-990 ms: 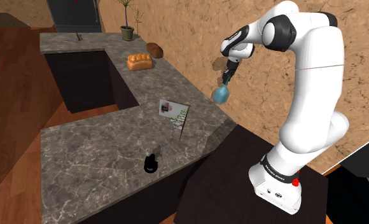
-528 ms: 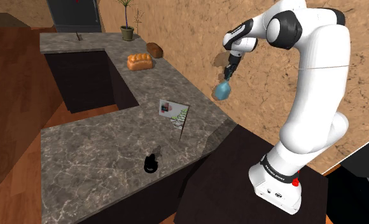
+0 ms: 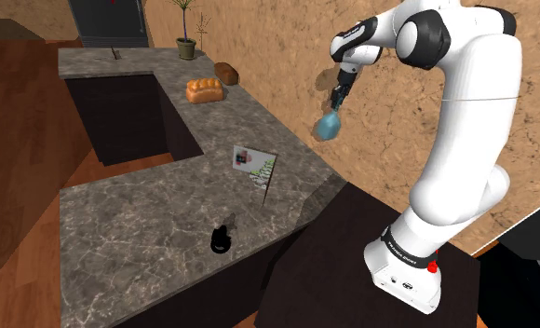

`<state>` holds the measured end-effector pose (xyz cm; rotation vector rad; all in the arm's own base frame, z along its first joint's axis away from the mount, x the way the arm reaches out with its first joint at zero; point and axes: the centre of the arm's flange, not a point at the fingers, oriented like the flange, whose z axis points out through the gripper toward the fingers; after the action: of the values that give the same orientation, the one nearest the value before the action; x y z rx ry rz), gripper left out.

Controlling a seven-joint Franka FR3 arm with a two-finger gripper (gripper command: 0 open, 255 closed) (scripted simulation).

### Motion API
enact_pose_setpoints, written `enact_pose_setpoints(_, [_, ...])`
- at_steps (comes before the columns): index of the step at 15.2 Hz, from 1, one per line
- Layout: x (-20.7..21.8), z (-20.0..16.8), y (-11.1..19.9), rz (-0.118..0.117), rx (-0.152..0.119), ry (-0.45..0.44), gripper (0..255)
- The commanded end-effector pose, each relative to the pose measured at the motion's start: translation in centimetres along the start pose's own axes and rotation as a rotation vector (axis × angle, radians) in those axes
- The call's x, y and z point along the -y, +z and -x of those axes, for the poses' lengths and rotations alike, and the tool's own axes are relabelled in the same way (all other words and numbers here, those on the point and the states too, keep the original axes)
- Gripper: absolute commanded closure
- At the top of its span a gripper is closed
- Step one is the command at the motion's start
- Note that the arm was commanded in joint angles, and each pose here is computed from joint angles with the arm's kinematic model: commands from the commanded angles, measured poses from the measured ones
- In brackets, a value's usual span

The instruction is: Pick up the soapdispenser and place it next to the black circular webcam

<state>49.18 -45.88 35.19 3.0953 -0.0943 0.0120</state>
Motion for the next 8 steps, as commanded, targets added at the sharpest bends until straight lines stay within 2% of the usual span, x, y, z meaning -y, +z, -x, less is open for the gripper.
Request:
enact_pose_setpoints(1, [0.0, 0.1, -1.1, 0.0, 0.0, 0.0, 255])
enact_pose_setpoints(8, [-0.2, 0.1, -4.8, 0.0, 0.0, 0.0, 255])
